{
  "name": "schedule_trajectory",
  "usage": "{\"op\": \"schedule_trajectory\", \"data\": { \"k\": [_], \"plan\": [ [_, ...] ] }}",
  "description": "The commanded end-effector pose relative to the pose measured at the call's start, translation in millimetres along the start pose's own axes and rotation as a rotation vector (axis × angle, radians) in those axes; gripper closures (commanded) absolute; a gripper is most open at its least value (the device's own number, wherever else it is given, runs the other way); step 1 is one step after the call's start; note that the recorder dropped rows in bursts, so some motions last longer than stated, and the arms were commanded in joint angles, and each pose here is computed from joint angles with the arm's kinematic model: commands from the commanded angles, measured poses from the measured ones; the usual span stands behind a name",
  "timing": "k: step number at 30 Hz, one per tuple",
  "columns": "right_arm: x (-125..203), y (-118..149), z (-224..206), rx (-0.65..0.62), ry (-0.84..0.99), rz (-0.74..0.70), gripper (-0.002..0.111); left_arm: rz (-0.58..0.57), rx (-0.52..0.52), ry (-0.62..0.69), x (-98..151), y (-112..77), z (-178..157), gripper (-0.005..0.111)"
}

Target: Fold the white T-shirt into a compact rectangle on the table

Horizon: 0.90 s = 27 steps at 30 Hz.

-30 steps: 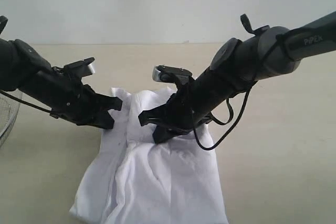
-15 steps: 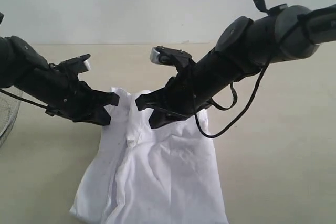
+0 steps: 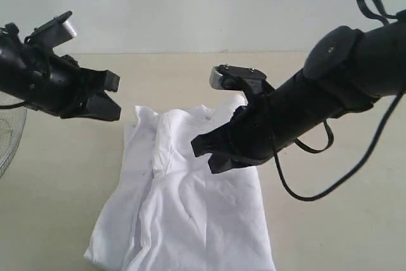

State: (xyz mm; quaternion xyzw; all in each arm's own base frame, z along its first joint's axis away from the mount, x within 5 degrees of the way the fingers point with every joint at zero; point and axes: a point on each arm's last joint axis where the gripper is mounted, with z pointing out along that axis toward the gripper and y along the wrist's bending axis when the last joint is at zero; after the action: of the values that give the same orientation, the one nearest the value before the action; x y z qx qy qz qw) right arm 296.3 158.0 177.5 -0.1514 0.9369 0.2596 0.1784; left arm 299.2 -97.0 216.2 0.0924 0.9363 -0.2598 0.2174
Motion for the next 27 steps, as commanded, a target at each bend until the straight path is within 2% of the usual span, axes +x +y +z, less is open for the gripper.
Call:
{"op": "schedule_trajectory", "data": {
  "k": [1,6,10,15,27],
  "plan": [
    [17,2,-12,0.01,0.001,-0.044,0.108,-0.055,0.023,0.038,42,-5.5,-15,0.102],
    [38,-6,-8,0.037,0.032,-0.015,0.108,-0.111,0.048,0.026,85,-11.3,-32,0.102],
    [52,-12,-3,0.055,0.029,-0.014,0.108,-0.124,0.115,-0.048,107,-20.6,-46,0.102],
    [69,-19,1,0.081,0.046,-0.011,0.108,-0.131,0.146,-0.105,123,-26.3,-58,0.102],
    [79,-26,3,0.126,0.046,-0.011,0.108,-0.194,0.141,-0.071,148,-19.6,-50,0.102]
  ]
}}
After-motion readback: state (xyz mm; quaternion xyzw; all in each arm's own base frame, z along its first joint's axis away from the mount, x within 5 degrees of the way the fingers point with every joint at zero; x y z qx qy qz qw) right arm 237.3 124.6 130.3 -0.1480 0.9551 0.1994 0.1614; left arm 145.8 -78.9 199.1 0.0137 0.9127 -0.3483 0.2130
